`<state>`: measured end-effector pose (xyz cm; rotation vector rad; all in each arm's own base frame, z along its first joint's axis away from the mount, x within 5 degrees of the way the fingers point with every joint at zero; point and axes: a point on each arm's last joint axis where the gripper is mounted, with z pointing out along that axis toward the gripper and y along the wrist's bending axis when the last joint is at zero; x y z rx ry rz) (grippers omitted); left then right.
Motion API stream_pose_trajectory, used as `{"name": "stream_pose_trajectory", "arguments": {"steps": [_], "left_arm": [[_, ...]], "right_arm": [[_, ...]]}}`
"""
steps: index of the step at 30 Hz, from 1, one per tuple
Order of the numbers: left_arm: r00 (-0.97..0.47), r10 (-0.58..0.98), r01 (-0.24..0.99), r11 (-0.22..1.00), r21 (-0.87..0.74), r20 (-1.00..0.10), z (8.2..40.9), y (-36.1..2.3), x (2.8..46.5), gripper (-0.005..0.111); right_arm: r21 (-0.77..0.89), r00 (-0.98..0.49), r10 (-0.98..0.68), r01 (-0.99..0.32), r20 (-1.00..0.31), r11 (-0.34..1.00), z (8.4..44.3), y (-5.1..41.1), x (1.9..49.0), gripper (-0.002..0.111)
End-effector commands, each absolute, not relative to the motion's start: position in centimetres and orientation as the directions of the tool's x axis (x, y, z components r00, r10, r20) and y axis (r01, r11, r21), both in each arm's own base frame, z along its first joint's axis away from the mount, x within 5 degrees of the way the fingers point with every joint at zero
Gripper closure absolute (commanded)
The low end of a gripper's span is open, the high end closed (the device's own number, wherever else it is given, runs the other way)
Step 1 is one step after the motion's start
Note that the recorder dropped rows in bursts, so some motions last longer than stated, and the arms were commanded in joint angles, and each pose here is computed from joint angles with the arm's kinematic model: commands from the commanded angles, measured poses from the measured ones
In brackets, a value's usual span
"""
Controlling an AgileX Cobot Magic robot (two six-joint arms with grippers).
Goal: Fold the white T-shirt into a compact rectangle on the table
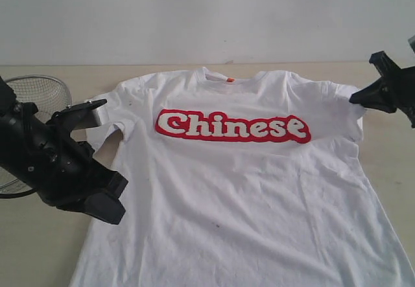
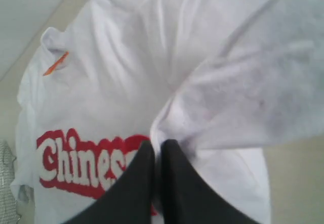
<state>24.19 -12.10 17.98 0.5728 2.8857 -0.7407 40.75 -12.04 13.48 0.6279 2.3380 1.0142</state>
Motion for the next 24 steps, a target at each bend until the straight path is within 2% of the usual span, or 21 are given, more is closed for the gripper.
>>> {"name": "stream_pose_trajectory", "arguments": {"steps": [1, 10, 24], "left_arm": [[-0.923, 0.326, 0.385, 0.806, -0.449, -0.206, 18.1, -12.3, 24.3, 0.102], [-0.923, 0.326, 0.385, 0.806, -0.449, -0.206, 18.1, -12.3, 24.3, 0.102], [-0.923, 0.325, 0.385, 0.807, -0.448, -0.208, 18.1, -12.3, 24.3, 0.102]], "right_arm": [[0.774, -0.784, 0.54, 0.126, -0.305, 0.62, 14.3, -9.1, 41.6, 0.108], [0.751, -0.832, 0.443, 0.049, -0.335, 0.658, 14.2, -3.9, 42.7, 0.108], [0.675, -0.853, 0.348, -0.007, -0.388, 0.738, 13.6, 0.1, 43.2, 0.106]]}}
